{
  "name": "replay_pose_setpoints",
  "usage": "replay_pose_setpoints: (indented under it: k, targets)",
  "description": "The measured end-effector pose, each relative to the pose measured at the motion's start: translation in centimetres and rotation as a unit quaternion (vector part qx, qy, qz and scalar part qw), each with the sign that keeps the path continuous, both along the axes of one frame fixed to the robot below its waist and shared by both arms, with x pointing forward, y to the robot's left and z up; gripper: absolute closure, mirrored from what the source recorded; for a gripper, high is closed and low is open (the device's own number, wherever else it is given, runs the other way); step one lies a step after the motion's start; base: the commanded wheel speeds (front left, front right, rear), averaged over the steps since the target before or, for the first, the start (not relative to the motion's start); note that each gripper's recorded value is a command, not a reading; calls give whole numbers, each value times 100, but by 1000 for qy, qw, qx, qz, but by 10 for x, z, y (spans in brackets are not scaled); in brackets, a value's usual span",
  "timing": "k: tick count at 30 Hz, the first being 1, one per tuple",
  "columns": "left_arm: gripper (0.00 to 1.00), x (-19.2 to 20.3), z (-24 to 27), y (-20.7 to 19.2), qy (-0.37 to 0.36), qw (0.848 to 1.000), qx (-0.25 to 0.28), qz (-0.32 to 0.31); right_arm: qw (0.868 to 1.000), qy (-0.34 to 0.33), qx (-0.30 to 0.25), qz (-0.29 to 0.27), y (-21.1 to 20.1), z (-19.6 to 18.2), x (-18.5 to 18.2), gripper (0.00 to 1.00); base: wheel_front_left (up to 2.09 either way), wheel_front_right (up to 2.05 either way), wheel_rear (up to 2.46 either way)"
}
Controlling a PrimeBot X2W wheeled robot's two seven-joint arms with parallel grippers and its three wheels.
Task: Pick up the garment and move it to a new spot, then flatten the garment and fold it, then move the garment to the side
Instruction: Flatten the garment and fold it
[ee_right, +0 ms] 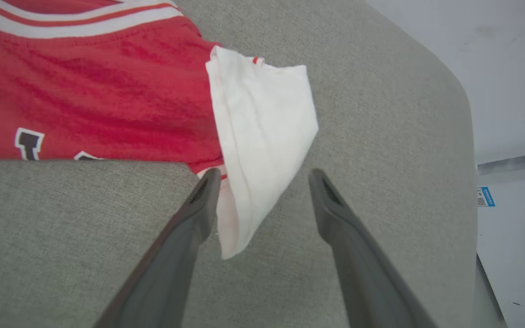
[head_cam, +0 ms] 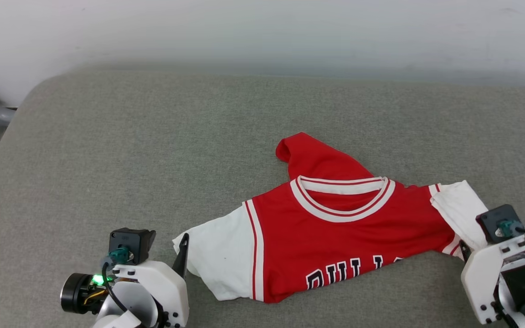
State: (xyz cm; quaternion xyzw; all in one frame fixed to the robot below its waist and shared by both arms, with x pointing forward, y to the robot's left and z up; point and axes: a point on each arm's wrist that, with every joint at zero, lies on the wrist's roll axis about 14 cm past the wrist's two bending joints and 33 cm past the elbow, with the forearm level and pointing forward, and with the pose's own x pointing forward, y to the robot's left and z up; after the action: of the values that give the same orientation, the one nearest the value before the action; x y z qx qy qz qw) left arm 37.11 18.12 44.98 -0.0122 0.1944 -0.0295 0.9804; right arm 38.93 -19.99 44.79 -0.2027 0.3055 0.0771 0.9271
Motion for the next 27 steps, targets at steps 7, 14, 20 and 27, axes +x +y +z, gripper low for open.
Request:
replay_pose_setpoints:
  k: [7,14,20,27]
  targets:
    - [0,-3,-7,2,11,1000,-5,7,999,19,-35,16,2,-10,9,0,0,0,0]
    - [0,0,-13,4,19,1000,-6,10,999,23,-43,22,3,-21,18,5,0,0,0]
    - [0,1,-18,6,24,1000,-5,11,1000,5,-26,7,0,-17,27,100,0,0,0]
    - [0,2,-14,3,18,1000,-3,4,992,-28,96,-71,-6,4,26,100,0,0,0]
